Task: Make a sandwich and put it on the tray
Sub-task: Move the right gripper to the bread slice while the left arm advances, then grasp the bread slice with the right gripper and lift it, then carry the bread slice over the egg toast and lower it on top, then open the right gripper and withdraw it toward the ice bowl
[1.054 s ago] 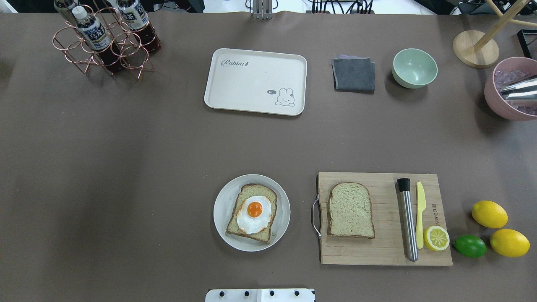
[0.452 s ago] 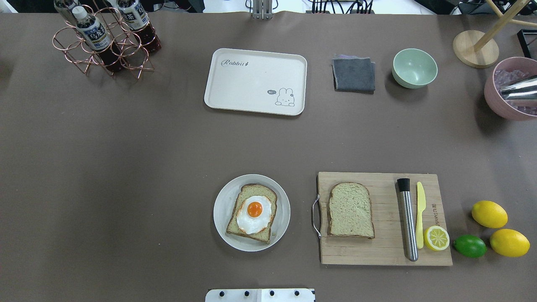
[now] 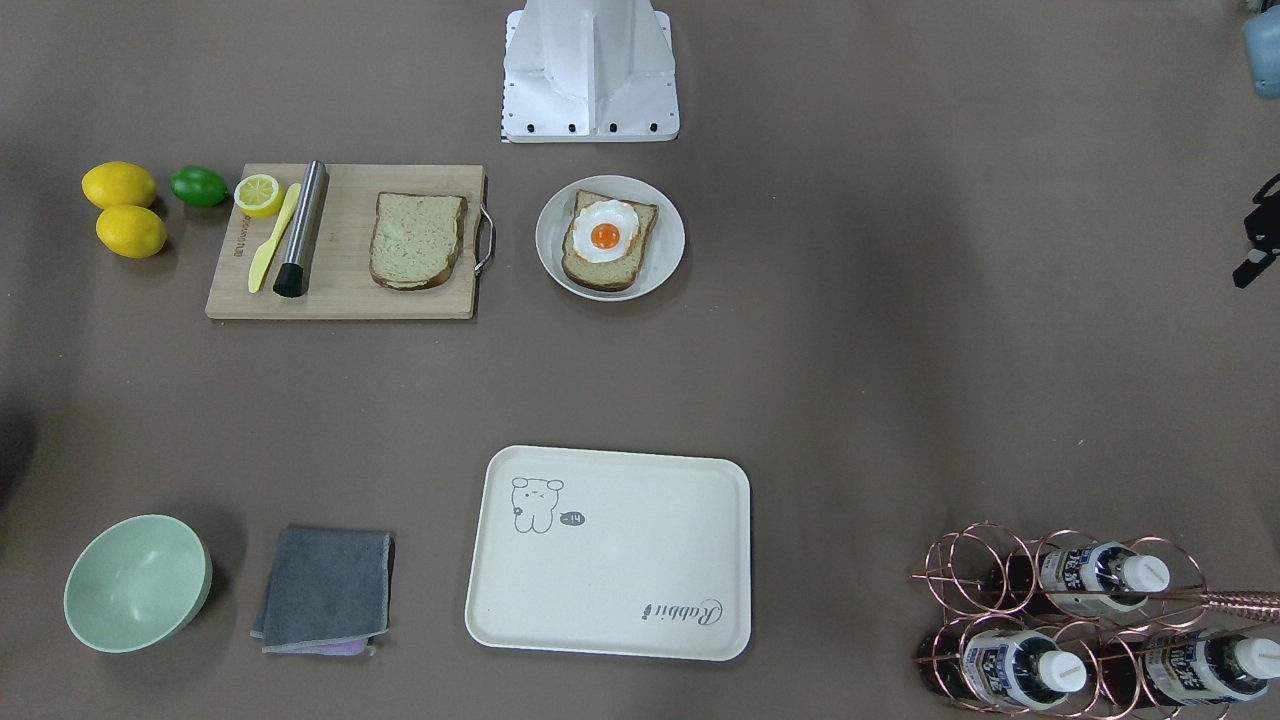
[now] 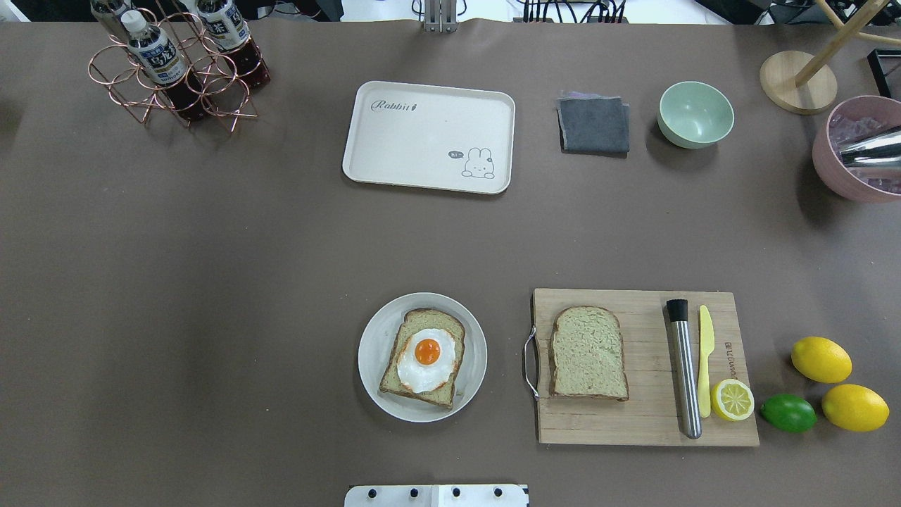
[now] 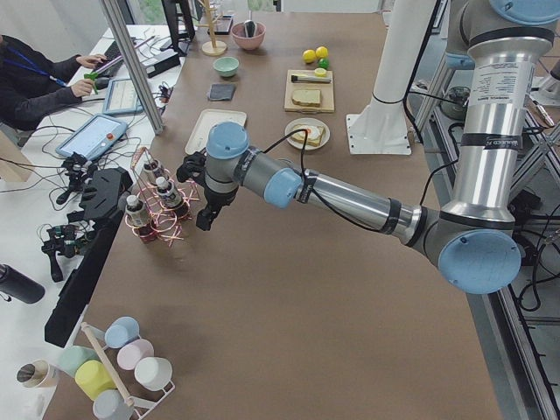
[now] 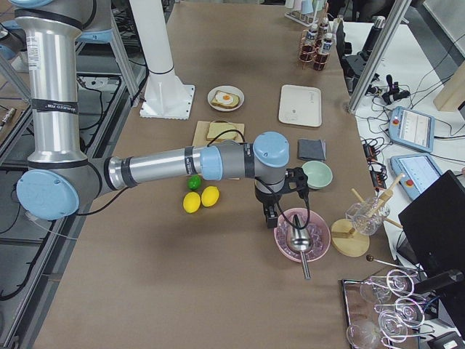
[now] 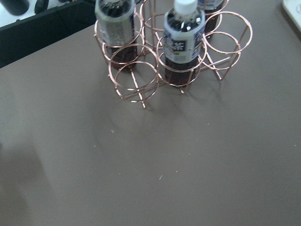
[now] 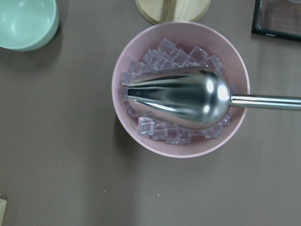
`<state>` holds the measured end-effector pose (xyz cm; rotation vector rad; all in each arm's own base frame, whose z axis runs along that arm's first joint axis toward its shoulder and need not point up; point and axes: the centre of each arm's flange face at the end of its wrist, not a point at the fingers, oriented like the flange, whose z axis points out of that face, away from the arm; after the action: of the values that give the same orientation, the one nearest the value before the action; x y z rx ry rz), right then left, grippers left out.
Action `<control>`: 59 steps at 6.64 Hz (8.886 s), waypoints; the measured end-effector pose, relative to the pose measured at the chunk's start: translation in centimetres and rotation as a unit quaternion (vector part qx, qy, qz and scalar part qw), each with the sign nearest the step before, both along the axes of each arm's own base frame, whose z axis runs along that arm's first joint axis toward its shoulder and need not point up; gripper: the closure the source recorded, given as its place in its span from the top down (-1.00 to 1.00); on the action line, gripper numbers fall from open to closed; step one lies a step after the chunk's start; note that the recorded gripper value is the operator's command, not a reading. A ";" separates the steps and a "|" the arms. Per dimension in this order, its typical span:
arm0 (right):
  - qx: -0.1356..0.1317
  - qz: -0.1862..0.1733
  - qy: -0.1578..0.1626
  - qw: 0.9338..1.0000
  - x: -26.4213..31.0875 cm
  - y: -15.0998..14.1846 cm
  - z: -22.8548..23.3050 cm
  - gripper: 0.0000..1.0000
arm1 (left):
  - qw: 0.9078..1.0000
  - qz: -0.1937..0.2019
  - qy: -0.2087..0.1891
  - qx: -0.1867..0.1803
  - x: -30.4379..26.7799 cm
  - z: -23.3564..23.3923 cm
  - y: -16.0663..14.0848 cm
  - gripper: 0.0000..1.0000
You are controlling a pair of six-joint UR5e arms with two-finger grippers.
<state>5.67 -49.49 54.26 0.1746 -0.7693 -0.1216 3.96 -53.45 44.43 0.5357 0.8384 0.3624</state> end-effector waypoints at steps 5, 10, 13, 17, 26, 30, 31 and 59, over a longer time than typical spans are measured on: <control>-0.033 0.023 -0.035 0.999 -10.5 0.2 -10.0 0.99 | 0.989 -0.026 0.098 -0.105 20.0 -12.2 3.4 0.98; -0.078 0.110 -0.094 0.986 -30.4 6.2 -16.0 0.96 | 0.975 -0.055 0.133 -0.170 38.0 -20.2 12.1 0.95; -0.104 0.141 -0.094 0.980 -39.8 11.9 -16.3 0.76 | 0.975 -0.073 0.091 -0.188 42.5 -21.5 14.8 0.95; -0.099 0.148 -0.091 0.980 -47.0 18.5 -14.9 0.23 | 0.975 -0.077 0.089 -0.187 42.8 -21.7 14.9 0.95; -0.081 0.145 -0.101 0.981 -47.9 20.2 -14.7 -1.00 | 0.976 -0.085 0.095 -0.178 42.5 -22.4 14.8 0.95; -0.097 0.144 -0.145 0.974 -44.9 17.0 -18.5 -1.00 | 0.976 -0.081 0.102 -0.177 42.1 -22.9 15.1 0.95; -0.095 0.140 -0.158 0.973 -45.3 16.7 -20.0 -1.00 | 0.976 -0.080 0.103 -0.175 41.8 -23.0 15.1 0.95; -0.020 0.006 0.021 1.000 -24.0 3.9 -4.1 1.00 | 0.976 -0.041 0.083 -0.196 44.6 -20.5 16.9 0.95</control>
<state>-18.33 -45.57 50.13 0.1377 -0.7289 -0.0988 48.59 -36.57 23.92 0.2328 1.0171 0.0697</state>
